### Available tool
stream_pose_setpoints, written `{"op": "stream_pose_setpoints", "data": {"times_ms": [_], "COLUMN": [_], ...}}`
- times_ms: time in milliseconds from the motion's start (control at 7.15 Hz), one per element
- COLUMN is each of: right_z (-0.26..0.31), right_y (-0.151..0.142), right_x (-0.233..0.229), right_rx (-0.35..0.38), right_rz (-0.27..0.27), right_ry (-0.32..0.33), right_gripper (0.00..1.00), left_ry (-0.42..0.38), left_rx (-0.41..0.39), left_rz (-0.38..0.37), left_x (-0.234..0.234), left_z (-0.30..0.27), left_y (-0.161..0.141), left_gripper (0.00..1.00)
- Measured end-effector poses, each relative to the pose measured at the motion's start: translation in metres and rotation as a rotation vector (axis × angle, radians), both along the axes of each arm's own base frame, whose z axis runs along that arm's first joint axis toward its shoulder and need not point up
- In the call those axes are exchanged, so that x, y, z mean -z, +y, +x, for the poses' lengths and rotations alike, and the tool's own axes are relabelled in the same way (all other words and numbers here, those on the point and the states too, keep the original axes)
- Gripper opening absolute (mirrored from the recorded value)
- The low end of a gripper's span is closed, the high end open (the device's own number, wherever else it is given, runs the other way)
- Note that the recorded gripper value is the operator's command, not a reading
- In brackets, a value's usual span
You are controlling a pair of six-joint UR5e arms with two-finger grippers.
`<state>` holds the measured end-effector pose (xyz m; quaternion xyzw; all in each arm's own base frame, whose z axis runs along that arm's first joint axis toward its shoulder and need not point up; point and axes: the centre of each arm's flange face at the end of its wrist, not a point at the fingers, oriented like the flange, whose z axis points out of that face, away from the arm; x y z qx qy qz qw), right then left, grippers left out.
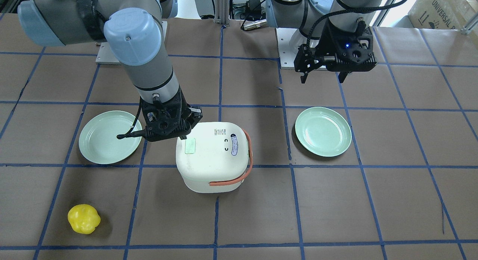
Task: Press rice cooker button
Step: 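Lower the right gripper onto the rice cooker's top button, then press down on the lid button with the right gripper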
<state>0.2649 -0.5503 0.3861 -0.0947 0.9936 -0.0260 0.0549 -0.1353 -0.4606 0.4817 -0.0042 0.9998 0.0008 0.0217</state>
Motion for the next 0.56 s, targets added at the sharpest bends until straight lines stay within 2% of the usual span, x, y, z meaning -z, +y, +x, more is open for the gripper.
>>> {"op": "stream_pose_setpoints", "data": {"times_ms": [559], "right_z": [0.014], "right_y": [-0.005], "right_x": [0.011], "right_rx": [-0.009], "right_rz": [0.008], "right_ry": [0.023], "right_gripper": [0.14], "left_ry": [0.000], "left_rx": [0.000], "left_rz": [0.000], "left_x": [0.000], "left_z": [0.000], "left_y": [0.000], "left_gripper": [1.00]}}
